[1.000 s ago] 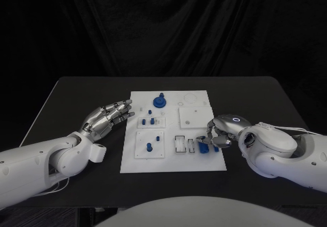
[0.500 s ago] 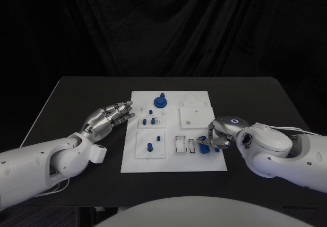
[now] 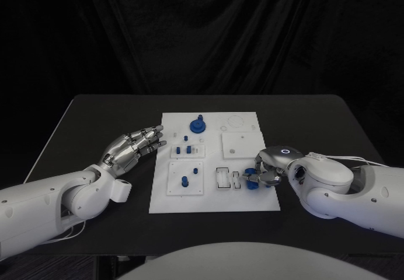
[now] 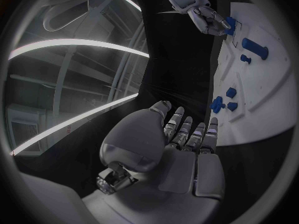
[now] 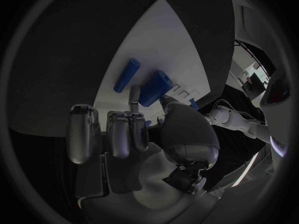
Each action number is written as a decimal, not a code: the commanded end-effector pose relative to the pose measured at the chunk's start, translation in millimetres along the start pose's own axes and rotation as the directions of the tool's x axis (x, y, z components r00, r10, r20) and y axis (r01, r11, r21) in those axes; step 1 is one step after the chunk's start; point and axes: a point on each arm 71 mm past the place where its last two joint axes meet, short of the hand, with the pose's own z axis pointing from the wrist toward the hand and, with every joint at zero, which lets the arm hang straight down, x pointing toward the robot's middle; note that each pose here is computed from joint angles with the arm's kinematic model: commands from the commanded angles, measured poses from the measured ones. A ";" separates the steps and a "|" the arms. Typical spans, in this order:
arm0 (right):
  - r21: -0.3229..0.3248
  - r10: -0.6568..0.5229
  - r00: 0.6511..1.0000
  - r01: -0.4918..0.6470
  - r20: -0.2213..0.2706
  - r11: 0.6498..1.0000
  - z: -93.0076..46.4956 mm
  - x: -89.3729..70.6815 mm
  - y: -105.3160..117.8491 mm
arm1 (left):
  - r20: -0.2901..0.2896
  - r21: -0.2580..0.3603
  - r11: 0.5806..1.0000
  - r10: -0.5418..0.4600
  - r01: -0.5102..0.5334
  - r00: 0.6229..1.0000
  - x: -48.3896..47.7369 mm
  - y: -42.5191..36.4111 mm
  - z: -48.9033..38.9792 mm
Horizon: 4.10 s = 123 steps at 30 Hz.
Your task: Assemble the parts on the task board
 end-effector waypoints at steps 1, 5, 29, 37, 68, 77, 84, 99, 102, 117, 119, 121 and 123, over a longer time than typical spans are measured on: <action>0.007 -0.009 0.999 0.010 -0.043 1.000 1.2 4.2 -0.7 | -0.012 0.016 1.000 -0.012 0.013 1.000 1.4 -0.2 -0.2; 0.006 -0.013 0.996 0.013 -0.088 1.000 2.8 8.1 -1.4 | -0.016 0.009 1.000 -0.016 0.016 1.000 2.6 1.0 0.1; -0.095 0.219 0.975 -0.214 0.042 0.972 1.1 -1.4 6.2 | -0.023 -0.014 1.000 -0.026 0.025 0.999 4.4 5.0 -1.1; -0.153 0.332 0.939 -0.317 0.089 0.936 -7.2 -8.2 14.6 | -0.022 -0.016 1.000 -0.026 0.026 0.999 4.1 5.6 -1.9; -0.110 0.327 0.944 -0.329 -0.037 0.938 13.1 0.9 36.2 | -0.025 -0.020 0.999 -0.028 0.028 0.999 5.9 6.5 -1.0; -0.090 0.319 0.947 -0.321 -0.043 0.943 16.4 2.1 33.7 | -0.027 -0.020 0.999 -0.029 0.029 0.999 6.1 7.2 0.1; -0.098 0.330 0.944 -0.331 -0.027 0.938 17.9 0.8 35.4 | -0.028 -0.020 0.999 -0.030 0.029 0.999 5.9 7.6 0.4; -0.114 0.351 0.936 -0.351 -0.023 0.929 20.1 -0.2 39.7 | -0.032 -0.020 0.999 -0.033 0.032 0.999 6.8 8.1 1.1; -0.114 0.353 0.936 -0.352 -0.020 0.929 20.7 -0.5 39.4 | -0.033 -0.019 0.999 -0.033 0.033 0.999 7.1 8.0 1.1; -0.116 0.359 0.933 -0.358 -0.011 0.927 20.8 -1.1 37.7 | -0.042 -0.021 0.999 -0.041 0.040 0.998 9.5 8.7 1.6; -0.119 0.365 0.931 -0.363 -0.009 0.924 20.4 -1.3 37.3 | -0.042 -0.022 0.999 -0.041 0.040 0.998 9.2 8.8 1.5; -0.121 0.370 0.929 -0.368 -0.008 0.922 20.1 -1.5 37.1 | -0.041 -0.022 0.999 -0.040 0.039 0.998 8.8 8.8 1.3; -0.123 0.374 0.927 -0.372 -0.008 0.920 19.7 -1.5 37.0 | -0.040 -0.022 0.999 -0.040 0.039 0.998 8.4 8.8 1.2</action>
